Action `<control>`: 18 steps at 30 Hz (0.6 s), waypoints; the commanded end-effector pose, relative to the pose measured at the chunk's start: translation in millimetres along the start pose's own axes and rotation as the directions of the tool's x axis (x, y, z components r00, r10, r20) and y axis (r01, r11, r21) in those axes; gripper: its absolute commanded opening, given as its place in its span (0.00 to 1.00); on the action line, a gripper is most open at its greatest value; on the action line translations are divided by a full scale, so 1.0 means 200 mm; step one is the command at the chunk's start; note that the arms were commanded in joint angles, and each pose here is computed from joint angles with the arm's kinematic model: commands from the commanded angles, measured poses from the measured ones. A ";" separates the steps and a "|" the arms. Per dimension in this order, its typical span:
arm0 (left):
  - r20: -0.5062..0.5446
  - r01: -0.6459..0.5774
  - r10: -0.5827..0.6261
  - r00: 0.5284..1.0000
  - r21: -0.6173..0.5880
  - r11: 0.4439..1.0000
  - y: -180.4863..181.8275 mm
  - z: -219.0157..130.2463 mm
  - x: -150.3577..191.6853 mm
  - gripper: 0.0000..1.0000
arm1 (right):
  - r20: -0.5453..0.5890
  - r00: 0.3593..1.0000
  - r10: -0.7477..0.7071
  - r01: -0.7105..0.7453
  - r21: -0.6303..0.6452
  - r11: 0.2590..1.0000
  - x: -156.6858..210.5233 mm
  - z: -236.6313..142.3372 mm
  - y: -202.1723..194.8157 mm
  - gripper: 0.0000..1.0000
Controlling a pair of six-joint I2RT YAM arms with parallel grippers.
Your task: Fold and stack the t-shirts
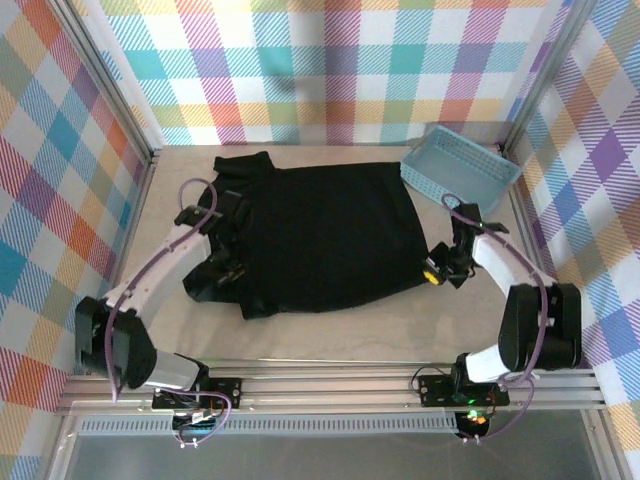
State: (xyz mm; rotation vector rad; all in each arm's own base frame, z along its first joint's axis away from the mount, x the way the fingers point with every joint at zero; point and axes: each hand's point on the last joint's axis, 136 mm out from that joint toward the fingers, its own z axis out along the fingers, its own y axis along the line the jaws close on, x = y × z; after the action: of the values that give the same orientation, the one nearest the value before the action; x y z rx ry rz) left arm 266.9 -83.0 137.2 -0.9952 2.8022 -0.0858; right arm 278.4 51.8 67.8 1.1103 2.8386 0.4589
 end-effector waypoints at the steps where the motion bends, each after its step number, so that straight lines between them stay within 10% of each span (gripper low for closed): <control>1: 0.075 -0.013 0.009 0.997 0.059 0.998 -0.12 -0.05 -0.19 0.00 | 0.004 1.000 -0.028 0.028 0.010 1.000 -0.08 -0.02 0.09 0.00; 18: 0.176 0.009 -0.022 0.984 0.073 0.997 -0.23 -0.07 -0.65 0.00 | 0.031 0.998 -0.052 0.052 0.027 0.998 -0.37 0.03 0.32 0.00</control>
State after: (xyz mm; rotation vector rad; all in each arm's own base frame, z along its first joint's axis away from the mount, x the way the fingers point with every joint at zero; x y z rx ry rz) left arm 382.7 -48.2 166.6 -0.9834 2.6383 -0.1358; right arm 373.7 50.1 73.5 1.0587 2.8268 0.4236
